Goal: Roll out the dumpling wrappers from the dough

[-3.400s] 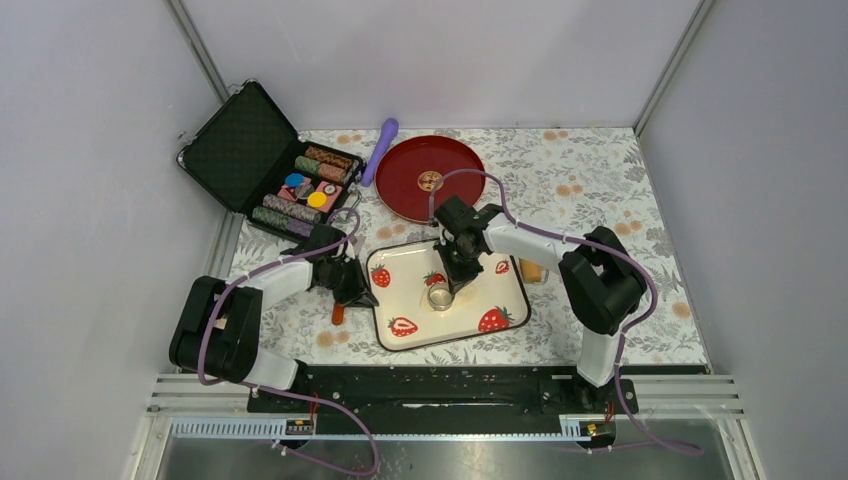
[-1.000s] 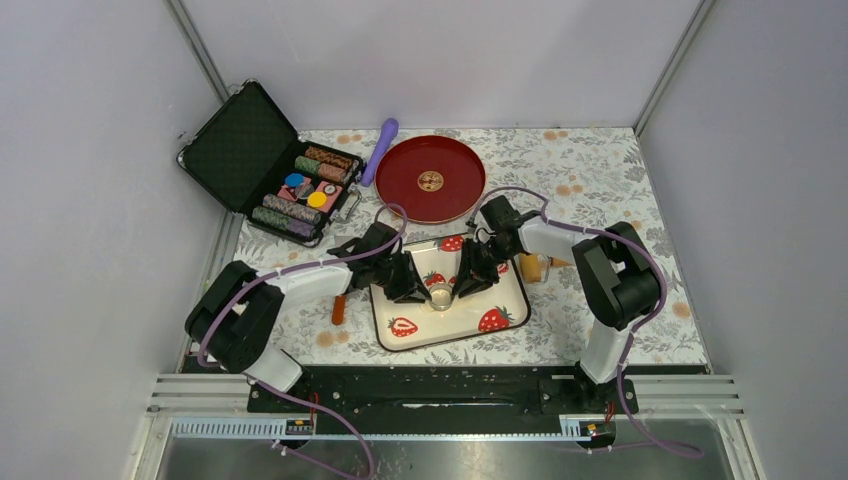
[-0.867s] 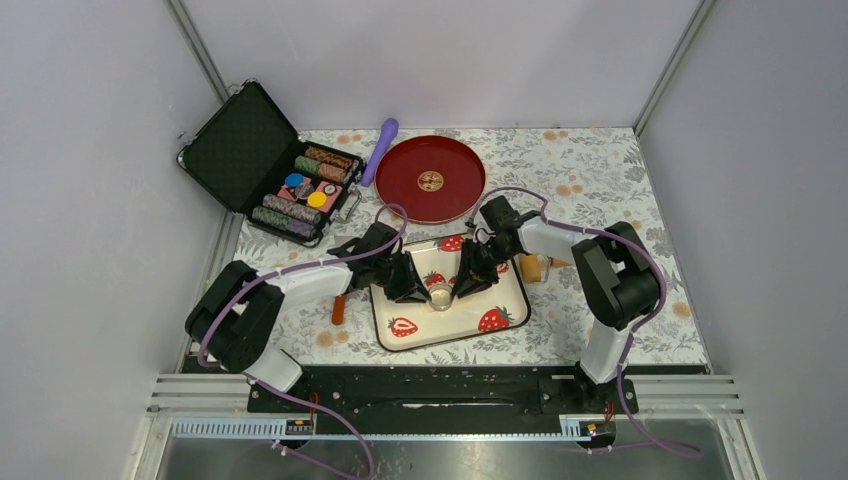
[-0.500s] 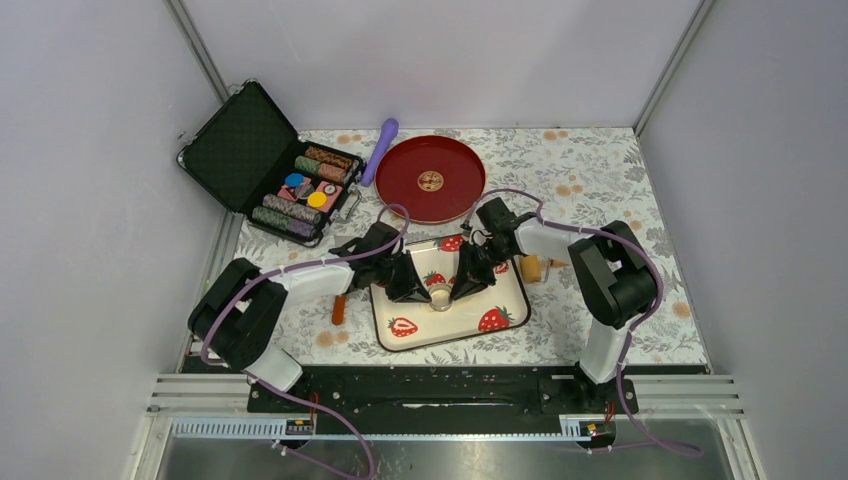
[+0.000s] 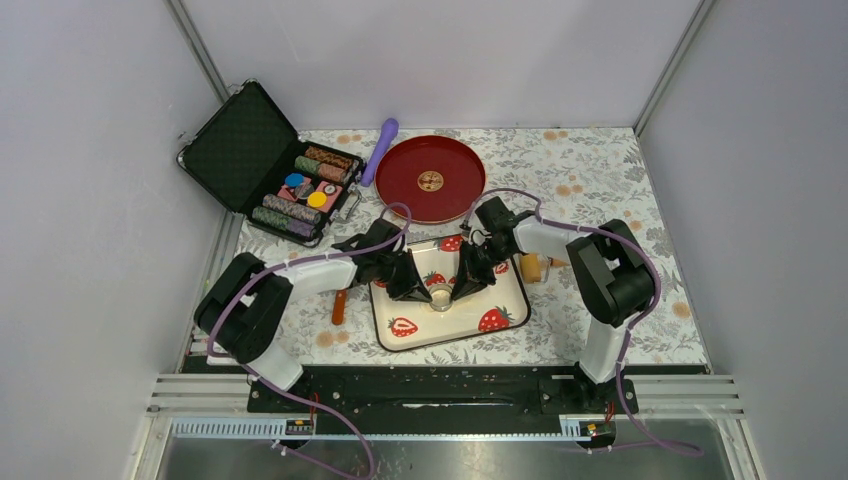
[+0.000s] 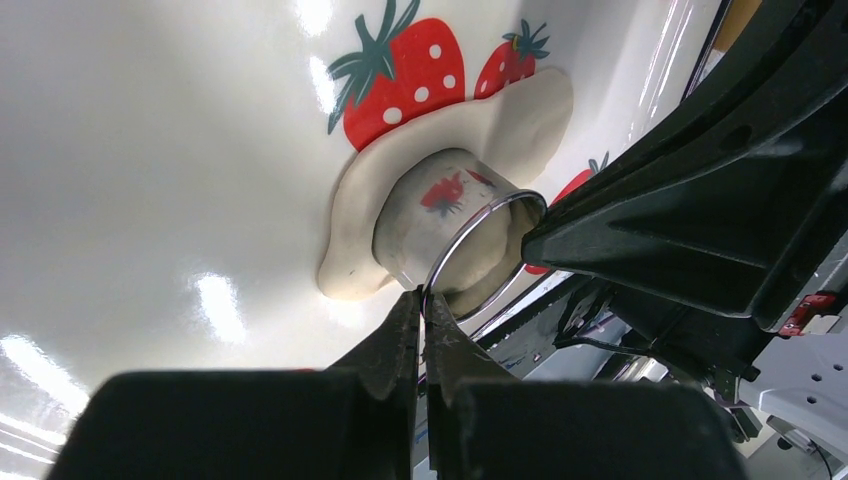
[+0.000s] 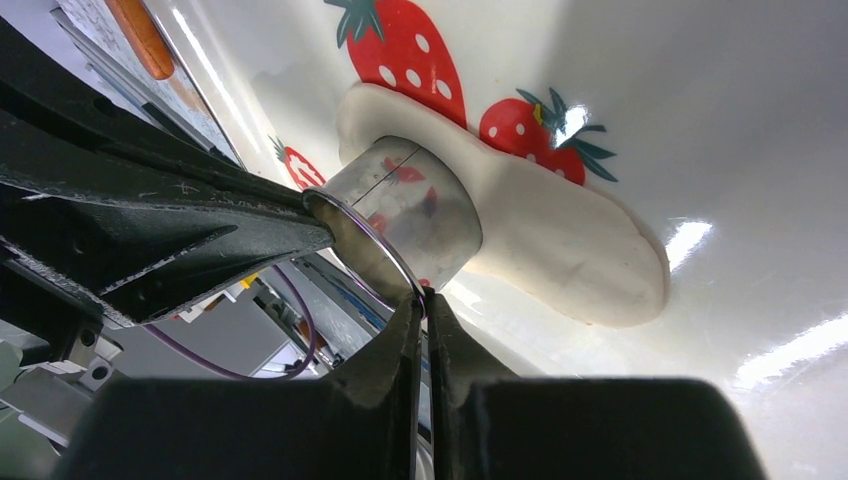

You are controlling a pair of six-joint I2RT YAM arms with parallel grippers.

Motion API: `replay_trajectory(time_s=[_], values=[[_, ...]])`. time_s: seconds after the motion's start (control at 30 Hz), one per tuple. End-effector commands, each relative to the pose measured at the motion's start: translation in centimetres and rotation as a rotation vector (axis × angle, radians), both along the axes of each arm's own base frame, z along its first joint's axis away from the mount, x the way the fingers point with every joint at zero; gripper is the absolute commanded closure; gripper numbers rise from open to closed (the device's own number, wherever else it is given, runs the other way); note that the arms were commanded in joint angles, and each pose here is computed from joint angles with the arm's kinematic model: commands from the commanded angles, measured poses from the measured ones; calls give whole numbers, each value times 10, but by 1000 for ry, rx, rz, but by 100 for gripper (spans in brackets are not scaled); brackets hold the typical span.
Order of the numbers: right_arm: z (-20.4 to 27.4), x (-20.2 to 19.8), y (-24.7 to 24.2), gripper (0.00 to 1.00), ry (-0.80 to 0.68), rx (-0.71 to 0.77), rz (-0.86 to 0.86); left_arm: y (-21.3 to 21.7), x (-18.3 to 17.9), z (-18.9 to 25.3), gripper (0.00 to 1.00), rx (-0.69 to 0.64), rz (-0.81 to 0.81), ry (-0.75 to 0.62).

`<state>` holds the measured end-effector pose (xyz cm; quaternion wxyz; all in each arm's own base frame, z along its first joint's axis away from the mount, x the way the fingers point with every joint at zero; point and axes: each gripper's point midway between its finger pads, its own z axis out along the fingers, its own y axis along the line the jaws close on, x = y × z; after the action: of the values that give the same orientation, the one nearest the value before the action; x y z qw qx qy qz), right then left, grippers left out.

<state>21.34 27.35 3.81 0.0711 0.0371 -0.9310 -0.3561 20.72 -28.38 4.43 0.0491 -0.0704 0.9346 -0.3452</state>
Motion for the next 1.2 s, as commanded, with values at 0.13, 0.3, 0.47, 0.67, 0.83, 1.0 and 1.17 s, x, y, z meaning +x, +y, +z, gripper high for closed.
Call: replay_trajectory(time_s=[0.13,0.3,0.47,0.67,0.83,1.0,1.17], values=[[-25,-16,-14,96,28,-126,52,30,-27,-53,100,204,-22,118],[-32,-21,-21,97,26,-174,75,37,-34,-61,100,249,-26,142],[-39,-26,-27,97,30,-215,99,44,-38,-66,100,297,-36,151],[-45,-30,-31,98,41,-256,117,48,-45,-74,100,335,-52,165],[-48,-31,-36,98,54,-290,120,51,-50,-80,100,350,-62,184],[-50,-33,-39,98,66,-309,122,55,-53,-83,100,363,-61,192],[-53,-34,-41,98,77,-322,124,61,-58,-88,100,386,-55,202]])
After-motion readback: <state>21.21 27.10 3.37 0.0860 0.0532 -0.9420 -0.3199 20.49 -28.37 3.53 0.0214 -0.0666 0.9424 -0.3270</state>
